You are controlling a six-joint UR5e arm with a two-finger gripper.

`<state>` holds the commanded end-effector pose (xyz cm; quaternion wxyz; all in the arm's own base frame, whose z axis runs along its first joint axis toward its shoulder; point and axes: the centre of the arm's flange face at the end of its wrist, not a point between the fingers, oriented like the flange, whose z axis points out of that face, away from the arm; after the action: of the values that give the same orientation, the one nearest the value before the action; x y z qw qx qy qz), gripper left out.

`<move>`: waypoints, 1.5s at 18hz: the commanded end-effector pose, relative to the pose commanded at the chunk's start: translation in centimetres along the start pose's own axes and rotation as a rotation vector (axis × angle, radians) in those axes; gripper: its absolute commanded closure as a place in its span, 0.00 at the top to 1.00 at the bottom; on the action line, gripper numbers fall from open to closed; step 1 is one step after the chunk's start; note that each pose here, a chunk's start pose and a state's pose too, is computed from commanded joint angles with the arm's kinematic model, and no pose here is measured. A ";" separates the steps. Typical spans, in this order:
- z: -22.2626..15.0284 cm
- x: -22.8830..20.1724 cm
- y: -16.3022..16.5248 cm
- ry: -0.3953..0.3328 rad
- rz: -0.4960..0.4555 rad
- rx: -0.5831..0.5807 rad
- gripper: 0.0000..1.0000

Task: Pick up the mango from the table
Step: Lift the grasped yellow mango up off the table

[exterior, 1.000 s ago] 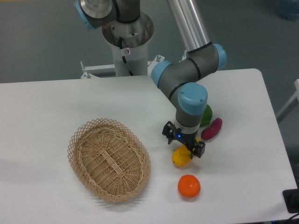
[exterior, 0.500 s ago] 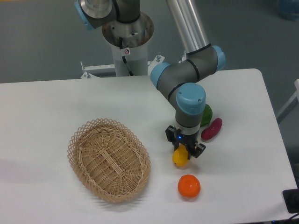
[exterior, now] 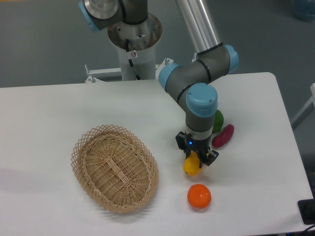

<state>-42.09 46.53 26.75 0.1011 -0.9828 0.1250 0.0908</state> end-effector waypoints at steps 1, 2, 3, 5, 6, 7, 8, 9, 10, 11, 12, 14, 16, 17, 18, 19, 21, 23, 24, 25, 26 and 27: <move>-1.3 -0.1 -0.2 -0.009 -0.002 0.033 0.46; -2.4 -0.2 -0.3 -0.013 -0.007 0.071 0.46; -3.4 -0.4 0.0 -0.018 -0.018 0.098 0.46; -5.7 -0.4 0.4 -0.031 -0.029 0.139 0.46; -6.4 -0.2 0.4 -0.034 -0.028 0.158 0.46; -6.8 0.0 0.1 -0.032 -0.031 0.174 0.46; -7.3 0.1 -0.1 -0.033 -0.048 0.187 0.46; -8.5 0.2 -0.3 -0.045 -0.063 0.209 0.46; -9.6 0.2 -0.6 -0.053 -0.074 0.236 0.46; -10.6 0.0 -0.9 -0.057 -0.102 0.261 0.46; -11.7 -0.1 -0.8 -0.066 -0.133 0.284 0.46; -13.8 -1.4 0.0 -0.084 -0.173 0.330 0.46; -15.0 -1.8 0.8 -0.074 -0.192 0.346 0.46; -15.4 -2.4 1.4 -0.079 -0.203 0.344 0.46; -15.8 -2.6 1.4 -0.082 -0.199 0.345 0.46; -16.0 -2.9 1.8 -0.079 -0.207 0.342 0.46; -16.6 -3.4 2.0 -0.071 -0.216 0.338 0.46; -16.9 -3.5 1.8 -0.070 -0.214 0.337 0.46; -16.9 -3.6 1.9 -0.070 -0.212 0.336 0.46; -17.0 -3.6 1.9 -0.071 -0.212 0.336 0.47; -17.2 -3.7 1.8 -0.075 -0.209 0.338 0.47; -17.4 -3.8 1.7 -0.080 -0.208 0.340 0.47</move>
<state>-43.50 41.92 44.01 0.2794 -0.9548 0.0325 0.0965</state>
